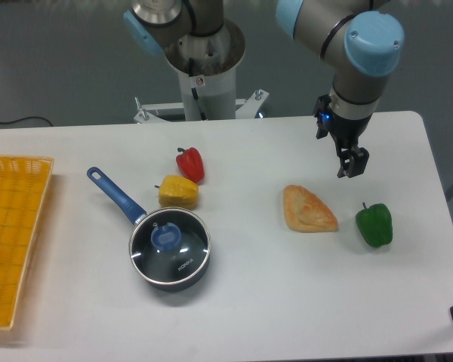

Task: Open the lid
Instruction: 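Move the open gripper from above the bread toward the saucepan lid, then lower the gripper over the blue knob of the glass lid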

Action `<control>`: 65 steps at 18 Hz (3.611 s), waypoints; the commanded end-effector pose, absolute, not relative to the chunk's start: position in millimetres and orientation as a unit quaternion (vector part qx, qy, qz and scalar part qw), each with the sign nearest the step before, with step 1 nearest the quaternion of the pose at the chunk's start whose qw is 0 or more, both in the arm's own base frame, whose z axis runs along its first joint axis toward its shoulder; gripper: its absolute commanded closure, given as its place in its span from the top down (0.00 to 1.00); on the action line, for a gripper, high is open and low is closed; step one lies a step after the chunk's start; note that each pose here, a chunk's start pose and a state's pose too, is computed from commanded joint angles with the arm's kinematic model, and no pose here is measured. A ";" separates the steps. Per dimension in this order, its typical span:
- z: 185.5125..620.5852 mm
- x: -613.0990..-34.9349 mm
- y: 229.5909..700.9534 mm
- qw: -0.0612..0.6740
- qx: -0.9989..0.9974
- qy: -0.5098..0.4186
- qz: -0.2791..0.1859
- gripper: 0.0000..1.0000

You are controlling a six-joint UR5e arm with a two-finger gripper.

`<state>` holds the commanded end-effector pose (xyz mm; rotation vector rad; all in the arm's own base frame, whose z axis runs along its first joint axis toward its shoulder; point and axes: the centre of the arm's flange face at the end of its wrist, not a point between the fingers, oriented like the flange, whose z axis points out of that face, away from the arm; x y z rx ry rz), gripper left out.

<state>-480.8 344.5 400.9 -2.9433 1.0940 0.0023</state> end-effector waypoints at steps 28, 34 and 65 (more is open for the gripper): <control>371.4 -439.6 380.6 0.081 -0.988 0.124 -0.039 1.00; 370.4 -400.2 421.3 0.071 -0.995 -0.041 -0.058 1.00; 346.3 -301.6 545.3 0.018 -0.993 -0.110 0.046 1.00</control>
